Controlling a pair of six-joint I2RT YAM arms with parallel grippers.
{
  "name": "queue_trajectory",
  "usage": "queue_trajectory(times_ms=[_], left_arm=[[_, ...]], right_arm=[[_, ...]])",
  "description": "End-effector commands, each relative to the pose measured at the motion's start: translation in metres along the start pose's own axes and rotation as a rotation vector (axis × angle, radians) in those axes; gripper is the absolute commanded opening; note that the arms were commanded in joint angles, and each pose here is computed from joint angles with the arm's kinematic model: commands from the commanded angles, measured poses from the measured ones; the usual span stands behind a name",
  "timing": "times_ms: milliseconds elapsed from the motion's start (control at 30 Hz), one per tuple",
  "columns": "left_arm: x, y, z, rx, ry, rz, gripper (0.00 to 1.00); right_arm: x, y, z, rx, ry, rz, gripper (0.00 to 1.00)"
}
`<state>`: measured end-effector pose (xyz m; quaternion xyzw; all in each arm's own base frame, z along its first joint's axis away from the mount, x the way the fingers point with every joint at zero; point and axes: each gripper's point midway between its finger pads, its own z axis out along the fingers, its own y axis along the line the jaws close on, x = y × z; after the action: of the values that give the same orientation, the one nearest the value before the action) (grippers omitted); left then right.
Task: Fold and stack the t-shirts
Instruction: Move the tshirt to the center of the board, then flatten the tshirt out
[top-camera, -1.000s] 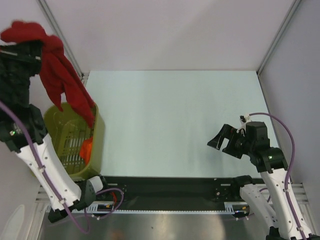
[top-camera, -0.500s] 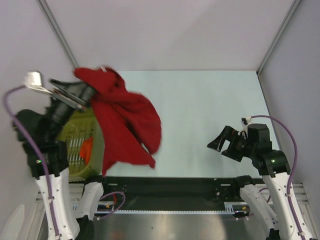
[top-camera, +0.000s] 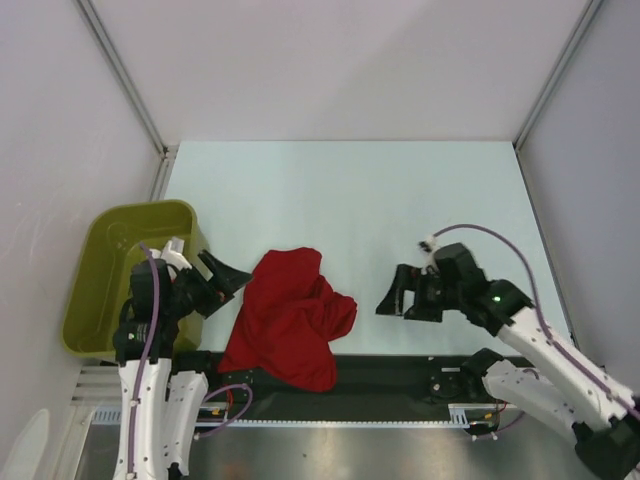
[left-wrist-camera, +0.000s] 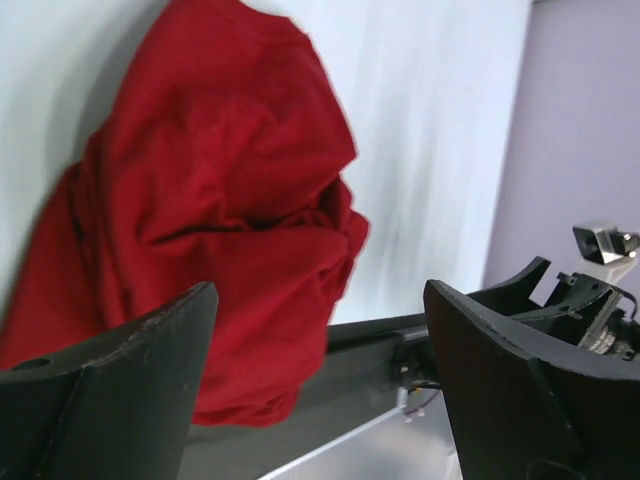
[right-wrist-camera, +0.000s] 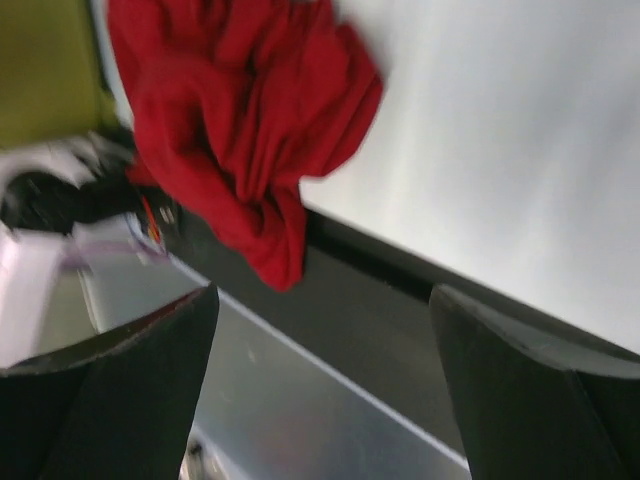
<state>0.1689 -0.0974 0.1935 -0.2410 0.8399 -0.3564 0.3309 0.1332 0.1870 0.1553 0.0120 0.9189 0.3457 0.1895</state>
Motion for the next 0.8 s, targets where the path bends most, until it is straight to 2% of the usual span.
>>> queue_trajectory(times_ms=[0, 33, 133, 167, 300, 333, 433, 567, 600, 700, 767], left_arm=[[0.000, 0.023, 0.014, -0.078, 0.034, 0.104, 0.89], [-0.002, 0.026, 0.019, -0.081, 0.030, 0.101, 0.88], [0.000, 0.046, 0.039, -0.148, 0.021, 0.048, 0.86], [0.014, 0.053, 0.046, -0.171, 0.067, 0.053, 0.86], [0.029, 0.074, 0.073, -0.297, 0.138, 0.075, 0.89], [0.035, 0.082, 0.081, -0.340, 0.186, 0.069, 0.89], [0.033, 0.089, 0.090, -0.414, 0.207, 0.091, 0.88], [0.022, 0.096, 0.090, -0.449, 0.140, 0.112, 0.87], [0.018, 0.099, 0.091, -0.459, 0.112, 0.109, 0.86], [0.025, 0.108, 0.098, -0.464, 0.123, 0.099, 0.79], [0.030, 0.112, 0.104, -0.465, 0.154, 0.101, 0.65]], right_arm=[[-0.016, 0.034, 0.049, -0.029, -0.046, -0.080, 0.93], [-0.011, 0.046, 0.061, -0.042, -0.028, -0.132, 0.93], [-0.007, 0.042, 0.103, 0.055, 0.054, -0.161, 0.92], [-0.006, 0.039, 0.114, 0.072, 0.078, -0.169, 0.91], [-0.008, 0.032, 0.142, 0.044, 0.158, -0.133, 0.82], [-0.008, 0.027, 0.151, 0.036, 0.172, -0.111, 0.80], [-0.008, 0.021, 0.164, 0.004, 0.224, -0.071, 0.70], [-0.010, 0.026, 0.176, -0.020, 0.259, -0.077, 0.65], [-0.006, 0.030, 0.176, -0.037, 0.275, -0.074, 0.61], [-0.001, 0.028, 0.179, -0.040, 0.296, -0.066, 0.54], [-0.001, 0.025, 0.178, -0.035, 0.294, -0.065, 0.54]])
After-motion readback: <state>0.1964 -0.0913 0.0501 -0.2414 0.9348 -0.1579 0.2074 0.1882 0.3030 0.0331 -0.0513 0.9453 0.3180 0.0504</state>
